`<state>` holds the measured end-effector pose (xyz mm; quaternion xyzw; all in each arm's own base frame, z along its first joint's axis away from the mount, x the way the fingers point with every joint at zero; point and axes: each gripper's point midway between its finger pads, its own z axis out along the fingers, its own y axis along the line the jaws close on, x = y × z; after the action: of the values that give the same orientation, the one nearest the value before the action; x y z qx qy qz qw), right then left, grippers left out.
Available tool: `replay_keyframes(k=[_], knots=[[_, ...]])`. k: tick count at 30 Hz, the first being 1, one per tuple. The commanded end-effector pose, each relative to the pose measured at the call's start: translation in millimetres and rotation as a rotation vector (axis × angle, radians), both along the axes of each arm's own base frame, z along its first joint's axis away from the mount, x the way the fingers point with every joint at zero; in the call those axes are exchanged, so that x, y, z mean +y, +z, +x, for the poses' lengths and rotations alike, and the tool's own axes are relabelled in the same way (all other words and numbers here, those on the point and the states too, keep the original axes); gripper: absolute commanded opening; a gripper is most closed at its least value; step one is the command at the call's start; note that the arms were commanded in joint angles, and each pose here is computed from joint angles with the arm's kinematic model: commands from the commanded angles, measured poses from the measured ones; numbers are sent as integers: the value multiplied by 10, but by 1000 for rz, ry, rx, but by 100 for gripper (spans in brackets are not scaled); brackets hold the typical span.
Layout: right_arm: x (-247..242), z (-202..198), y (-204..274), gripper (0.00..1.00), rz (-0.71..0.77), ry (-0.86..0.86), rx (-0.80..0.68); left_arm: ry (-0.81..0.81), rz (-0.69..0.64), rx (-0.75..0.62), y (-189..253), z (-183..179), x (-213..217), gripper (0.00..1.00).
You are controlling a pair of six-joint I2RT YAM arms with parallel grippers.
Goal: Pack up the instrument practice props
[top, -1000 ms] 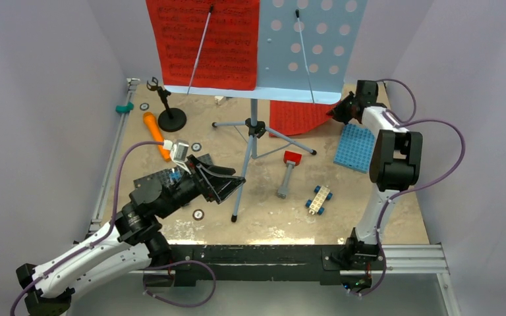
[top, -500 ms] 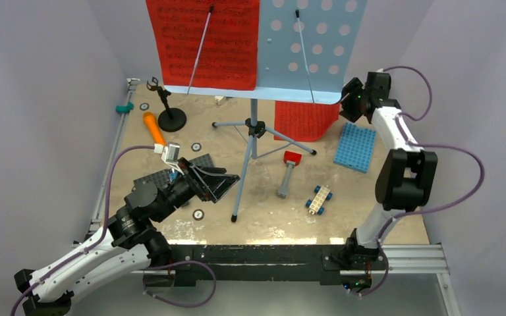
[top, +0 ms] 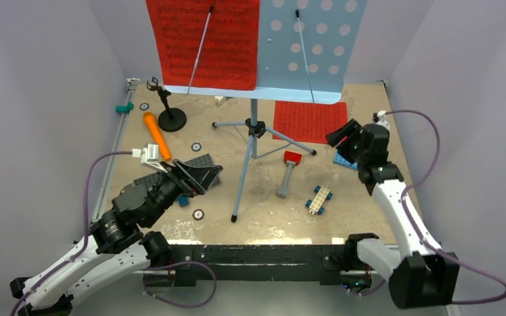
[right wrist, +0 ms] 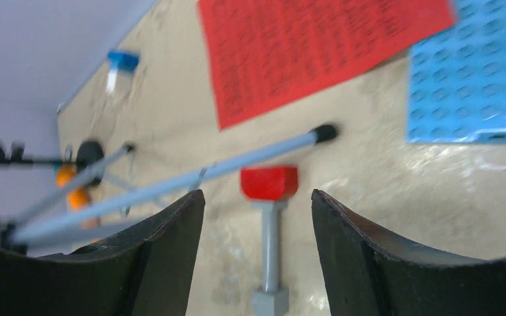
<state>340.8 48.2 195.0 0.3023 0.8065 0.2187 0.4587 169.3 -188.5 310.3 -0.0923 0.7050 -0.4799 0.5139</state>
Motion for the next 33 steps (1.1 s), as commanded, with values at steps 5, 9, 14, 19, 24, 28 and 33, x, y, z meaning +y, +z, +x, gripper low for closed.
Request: replay_keyframes(k=[5,9,14,19,24,28,33], knots=[[1165,-822,747,62,-141,388,-494,-74,-2,-405,1005,-342,249,100],[1538,-1220,1056,63,-251,541,-645,-59,121,-500,1370,-360,343,97],[1874,-1422,1647,63,-360,627,-765,170,223,-602,2045,-222,803,100],[2145,-1534,2217,64,-288,672,-872,148,265,-741,2568,-279,741,100],[2207,-1446,2661,72,-246,603,-899,116,416,-684,2824,-38,491,100],[2258,-1324,2806,74,-283,555,-877,95,476,-650,2949,145,269,98],[2221,-1235,3012,74,-301,495,-861,82,537,-606,2960,389,56,92]])
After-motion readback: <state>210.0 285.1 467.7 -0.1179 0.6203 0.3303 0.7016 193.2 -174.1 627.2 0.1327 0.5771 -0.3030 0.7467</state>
